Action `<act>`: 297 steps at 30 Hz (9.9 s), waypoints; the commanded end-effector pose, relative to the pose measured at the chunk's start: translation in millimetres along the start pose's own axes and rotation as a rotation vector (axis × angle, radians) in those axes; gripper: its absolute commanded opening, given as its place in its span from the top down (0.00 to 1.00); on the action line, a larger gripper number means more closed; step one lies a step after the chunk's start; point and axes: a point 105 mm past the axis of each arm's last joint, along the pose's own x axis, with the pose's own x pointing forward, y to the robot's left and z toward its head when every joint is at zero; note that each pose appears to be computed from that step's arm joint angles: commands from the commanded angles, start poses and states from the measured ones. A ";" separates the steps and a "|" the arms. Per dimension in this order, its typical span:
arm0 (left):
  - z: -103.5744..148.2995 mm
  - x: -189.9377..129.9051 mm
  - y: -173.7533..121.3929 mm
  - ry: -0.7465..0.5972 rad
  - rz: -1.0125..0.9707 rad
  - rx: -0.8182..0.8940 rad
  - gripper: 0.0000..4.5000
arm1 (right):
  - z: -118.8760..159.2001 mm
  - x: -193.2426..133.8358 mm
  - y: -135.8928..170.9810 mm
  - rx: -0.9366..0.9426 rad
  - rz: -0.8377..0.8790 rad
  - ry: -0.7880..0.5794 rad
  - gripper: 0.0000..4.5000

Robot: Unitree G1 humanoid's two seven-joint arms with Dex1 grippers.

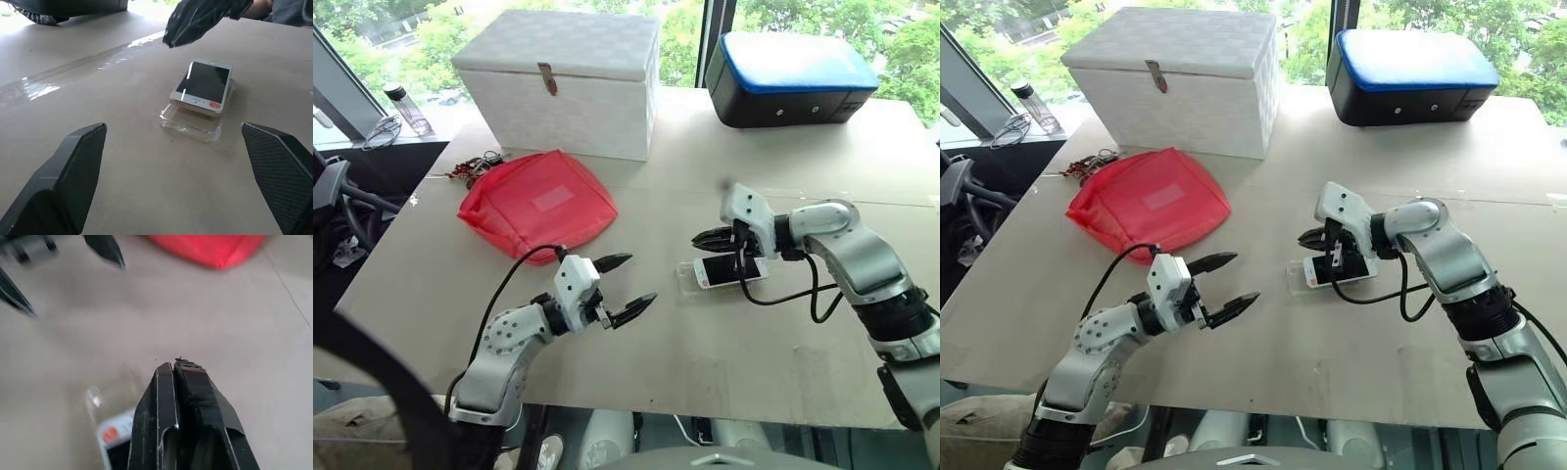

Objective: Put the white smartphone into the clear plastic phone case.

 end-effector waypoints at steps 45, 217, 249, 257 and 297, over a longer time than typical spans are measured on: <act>23.4 -35.8 -4.6 0.031 -0.155 0.011 0.00 | -46.5 -8.1 32.2 0.073 0.054 0.090 0.99; -25.9 50.1 9.1 0.265 -0.247 0.010 0.99 | -60.5 -50.4 64.4 0.210 -0.190 0.212 1.00; -13.2 54.3 -0.1 0.271 -0.303 0.004 0.99 | -35.0 -40.1 85.5 0.193 -0.062 0.144 1.00; -25.0 42.1 12.6 0.303 -0.270 0.007 0.99 | -43.9 -70.4 76.5 0.220 -0.133 0.193 1.00; -33.1 56.7 -5.6 0.309 -0.365 0.021 0.99 | -30.7 -19.9 85.3 0.024 0.032 0.223 1.00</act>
